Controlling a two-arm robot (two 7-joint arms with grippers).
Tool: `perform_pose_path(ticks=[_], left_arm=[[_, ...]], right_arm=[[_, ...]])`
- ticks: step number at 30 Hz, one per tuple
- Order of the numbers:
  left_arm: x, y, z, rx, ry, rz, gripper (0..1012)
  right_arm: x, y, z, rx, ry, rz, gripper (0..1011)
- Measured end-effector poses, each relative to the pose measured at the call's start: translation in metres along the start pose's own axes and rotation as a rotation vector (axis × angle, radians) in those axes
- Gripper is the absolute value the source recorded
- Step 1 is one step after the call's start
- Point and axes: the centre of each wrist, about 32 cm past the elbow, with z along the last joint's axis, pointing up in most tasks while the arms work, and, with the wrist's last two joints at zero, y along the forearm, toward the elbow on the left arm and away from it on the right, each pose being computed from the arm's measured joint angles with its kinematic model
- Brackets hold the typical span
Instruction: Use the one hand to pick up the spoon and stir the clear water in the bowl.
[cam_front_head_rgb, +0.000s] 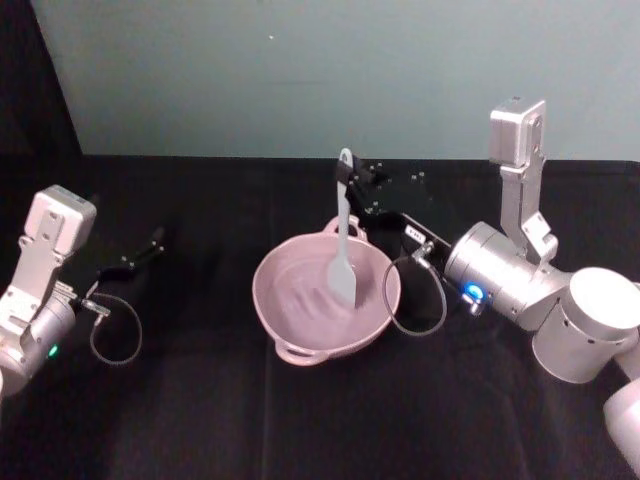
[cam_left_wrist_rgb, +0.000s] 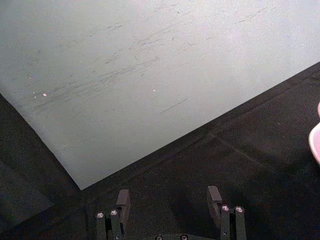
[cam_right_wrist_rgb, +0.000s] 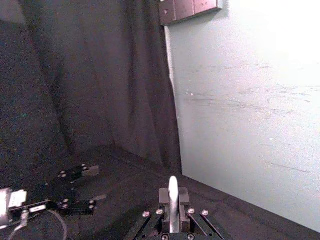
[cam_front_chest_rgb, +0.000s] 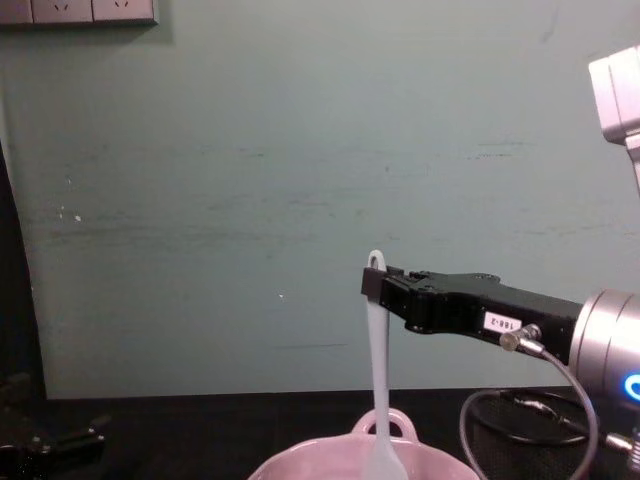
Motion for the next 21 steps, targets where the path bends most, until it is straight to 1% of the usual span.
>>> perform_pose_path(ticks=[1,4,6,9,10,11,13,16,21], left_arm=[[0.0,0.0,0.0,0.0,0.0,0.0,1011],[0.0,0.0,0.0,0.0,0.0,0.0,1011],[0.0,0.0,0.0,0.0,0.0,0.0,1011],[0.0,0.0,0.0,0.0,0.0,0.0,1011],[0.0,0.0,0.0,0.0,0.0,0.0,1011],[0.0,0.0,0.0,0.0,0.0,0.0,1011],[0.0,0.0,0.0,0.0,0.0,0.0,1011],[0.0,0.0,0.0,0.0,0.0,0.0,1011],[0.0,0.0,0.0,0.0,0.0,0.0,1011]], right_arm=[[0.0,0.0,0.0,0.0,0.0,0.0,110],[-0.007,-0.001,-0.003,0.0,0.005,0.02,110],[-0.01,-0.001,-0.003,0.0,0.006,0.028,110],[-0.017,0.002,-0.006,0.0,0.013,0.053,110],[-0.017,0.002,-0.006,0.0,0.013,0.053,110],[-0.02,0.004,-0.007,0.001,0.016,0.063,110],[-0.022,0.007,-0.007,0.001,0.018,0.072,110],[-0.026,0.016,-0.009,0.001,0.022,0.092,110],[-0.026,0.028,-0.009,-0.001,0.022,0.106,110]])
